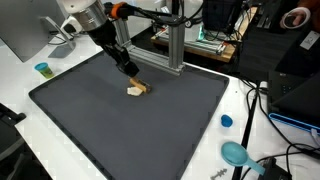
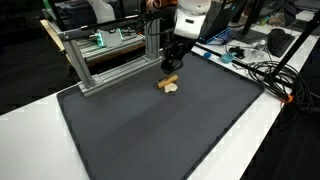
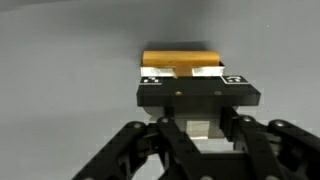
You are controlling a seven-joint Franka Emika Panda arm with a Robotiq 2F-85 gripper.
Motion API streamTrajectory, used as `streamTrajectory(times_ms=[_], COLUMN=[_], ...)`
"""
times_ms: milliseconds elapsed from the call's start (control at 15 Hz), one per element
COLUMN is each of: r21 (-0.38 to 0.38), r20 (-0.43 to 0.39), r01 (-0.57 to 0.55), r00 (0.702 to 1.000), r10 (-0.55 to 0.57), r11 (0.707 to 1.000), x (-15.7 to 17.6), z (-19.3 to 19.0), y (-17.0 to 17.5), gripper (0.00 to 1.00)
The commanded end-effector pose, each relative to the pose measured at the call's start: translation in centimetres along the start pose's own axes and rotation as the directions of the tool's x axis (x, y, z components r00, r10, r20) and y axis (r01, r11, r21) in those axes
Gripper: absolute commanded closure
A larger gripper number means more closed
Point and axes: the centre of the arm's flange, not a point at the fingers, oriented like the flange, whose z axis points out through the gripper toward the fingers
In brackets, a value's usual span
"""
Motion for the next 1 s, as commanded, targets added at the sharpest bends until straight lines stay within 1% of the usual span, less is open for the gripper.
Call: streamTrajectory(times_ms=[0, 67, 200, 333, 400, 533, 733, 933], r21=[0.034, 0.036, 0.029, 0.018, 0.03, 0.023, -0.014, -0.061], r20=[0.05, 0.054, 0.025, 0.008, 0.008, 0.013, 0.023, -0.011], r01=[0.007, 0.006, 0.022, 0.067, 0.102, 0.135, 0.134, 0.081], r00=[0.999, 0.999, 0.999, 0.998, 0.995, 0.991, 0.991, 0.997], r10=[-0.009, -0.008, -0.022, -0.067, -0.102, -0.136, -0.134, -0.081], r11=[0.999, 0.999, 0.999, 0.998, 0.994, 0.991, 0.991, 0.995], x=[0.7, 0.3, -1.5, -3.4, -3.3, -2.3, -1.5, -2.0], z=[2.8, 2.4, -0.4, -3.5, -4.6, -6.5, -7.6, -6.6], y=[0.0, -0.1, -0.2, -0.3, -0.2, -0.1, 0.1, -0.4], gripper=[0.79, 0.79, 0.79, 0.79, 0.79, 0.79, 0.79, 0.79])
